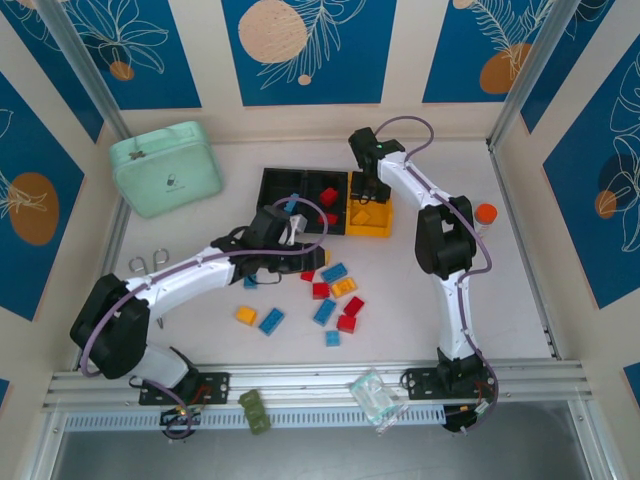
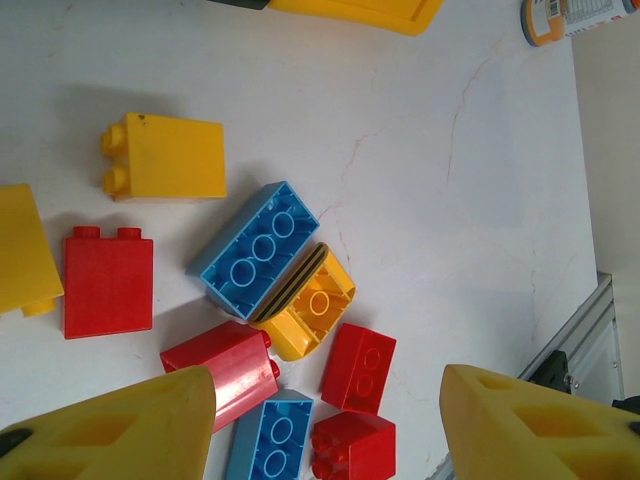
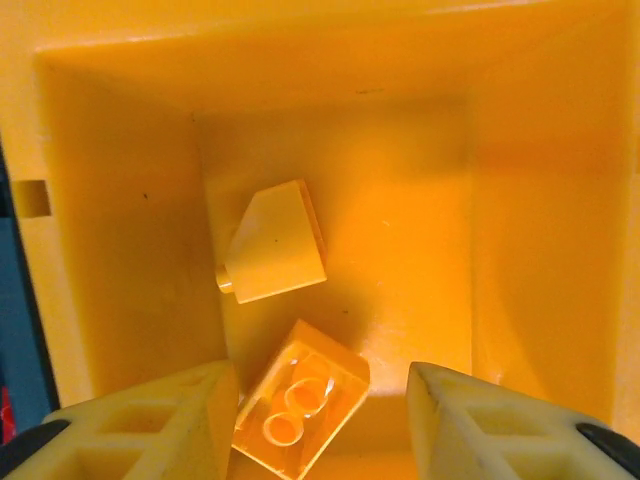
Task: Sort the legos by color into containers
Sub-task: Place the lego in the container, then pick up the lego from the middle-left of the table.
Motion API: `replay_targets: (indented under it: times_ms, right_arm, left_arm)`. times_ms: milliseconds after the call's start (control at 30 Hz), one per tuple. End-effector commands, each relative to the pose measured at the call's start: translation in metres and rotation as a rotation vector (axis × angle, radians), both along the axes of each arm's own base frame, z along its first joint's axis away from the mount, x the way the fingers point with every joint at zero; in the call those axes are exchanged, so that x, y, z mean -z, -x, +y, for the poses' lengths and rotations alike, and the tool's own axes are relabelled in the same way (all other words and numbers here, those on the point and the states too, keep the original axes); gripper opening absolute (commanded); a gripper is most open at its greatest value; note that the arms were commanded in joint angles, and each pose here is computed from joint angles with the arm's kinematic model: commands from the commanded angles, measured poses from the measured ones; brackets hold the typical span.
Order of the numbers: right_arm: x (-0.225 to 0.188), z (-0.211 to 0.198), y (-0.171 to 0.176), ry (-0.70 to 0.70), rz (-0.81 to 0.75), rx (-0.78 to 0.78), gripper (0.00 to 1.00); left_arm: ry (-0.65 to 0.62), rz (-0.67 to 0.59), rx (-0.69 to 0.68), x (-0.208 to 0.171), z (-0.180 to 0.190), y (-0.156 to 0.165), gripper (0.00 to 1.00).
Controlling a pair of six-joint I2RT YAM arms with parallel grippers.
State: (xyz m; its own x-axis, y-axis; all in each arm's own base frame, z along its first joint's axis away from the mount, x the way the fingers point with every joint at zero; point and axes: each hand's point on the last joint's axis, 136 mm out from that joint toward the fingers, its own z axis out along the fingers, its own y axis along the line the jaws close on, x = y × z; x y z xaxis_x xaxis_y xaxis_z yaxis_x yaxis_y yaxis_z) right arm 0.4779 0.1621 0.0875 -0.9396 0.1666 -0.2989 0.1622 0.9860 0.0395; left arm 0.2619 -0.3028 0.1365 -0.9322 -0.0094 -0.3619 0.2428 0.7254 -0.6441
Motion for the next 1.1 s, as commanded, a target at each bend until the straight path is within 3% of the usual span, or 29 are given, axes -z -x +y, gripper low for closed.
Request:
replay_targets:
  times_ms: [0, 300, 633, 767, 1067]
  right_arm:
    - [-0.042, 0.001, 0.004, -0.012, -0.062, -0.009, 0.49]
    - [-0.098, 0.014, 0.047, -0.134, -0.175, -0.061, 0.49]
    - [-0.107, 0.032, 0.124, -0.327, -0.191, -0.169, 0.52]
    - [-0.119, 0.044, 0.162, -0.439, -0.23, -0.277, 0.61]
    - [-0.125, 0.067, 0.27, -0.671, -0.22, -0.571, 0.66]
  left_arm:
    - [0.003, -0.022, -0.023, -0.009, 0.006, 0.003, 0.61]
    - [-0.097, -0.018, -0.08, -0.005, 0.04, 0.015, 0.61]
    - [-0.239, 0.007, -0.086, 0.005, 0.081, 0.037, 0.63]
    - [-0.315, 0.02, -0.033, 0.007, 0.092, 0.047, 0.63]
    - [-0.439, 0.058, 0.129, 0.016, 0.105, 0.068, 0.63]
